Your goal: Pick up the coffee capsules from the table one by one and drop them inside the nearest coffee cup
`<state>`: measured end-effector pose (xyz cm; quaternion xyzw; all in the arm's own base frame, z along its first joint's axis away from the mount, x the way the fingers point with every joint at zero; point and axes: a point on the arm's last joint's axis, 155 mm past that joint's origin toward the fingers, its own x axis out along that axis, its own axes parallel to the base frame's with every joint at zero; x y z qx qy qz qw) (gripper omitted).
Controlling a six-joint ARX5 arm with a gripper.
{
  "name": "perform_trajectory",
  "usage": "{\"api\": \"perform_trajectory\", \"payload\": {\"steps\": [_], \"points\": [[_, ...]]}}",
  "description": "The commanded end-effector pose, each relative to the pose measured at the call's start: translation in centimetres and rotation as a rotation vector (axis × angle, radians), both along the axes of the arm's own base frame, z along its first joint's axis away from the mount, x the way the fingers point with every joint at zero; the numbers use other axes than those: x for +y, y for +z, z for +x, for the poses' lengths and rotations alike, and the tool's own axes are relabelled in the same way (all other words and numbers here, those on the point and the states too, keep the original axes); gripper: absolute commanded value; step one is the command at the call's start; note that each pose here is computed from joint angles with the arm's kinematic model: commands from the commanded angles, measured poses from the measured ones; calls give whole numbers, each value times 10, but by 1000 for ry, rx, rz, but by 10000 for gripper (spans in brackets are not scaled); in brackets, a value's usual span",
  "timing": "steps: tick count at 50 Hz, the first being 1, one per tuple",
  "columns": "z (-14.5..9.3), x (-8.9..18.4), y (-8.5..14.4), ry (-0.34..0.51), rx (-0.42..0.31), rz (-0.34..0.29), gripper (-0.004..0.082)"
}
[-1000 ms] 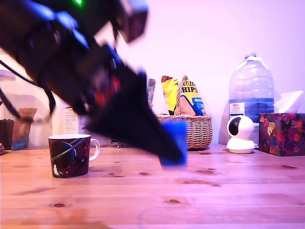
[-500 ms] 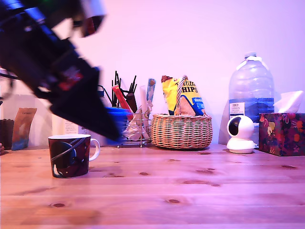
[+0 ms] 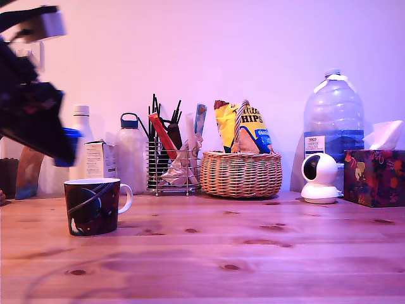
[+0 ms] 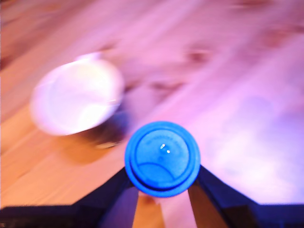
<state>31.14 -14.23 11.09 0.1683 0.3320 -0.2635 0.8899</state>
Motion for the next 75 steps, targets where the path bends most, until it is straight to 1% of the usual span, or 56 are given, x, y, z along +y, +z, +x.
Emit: {"api": "perform_trajectory", "payload": {"steps": [1,5,10,12,17,29,42,47,52,66,75], "points": [[6,3,9,16,-33,-11,246],[14,10,14,45,-61,-18,246],[21,15,22,78,-68,-32,245],[23,17,23,103,-55,-51,245],[30,20,24,124,-33,-60,245],[49,14,22,126,34,-58,245],[76,6,30,126,95,-55,245],[82,3,31,133,134,-53,245],[89,1,27,142,179,-55,245],[99,-1,5,157,289,-23,245],[103,0,-10,166,342,-4,245]]}}
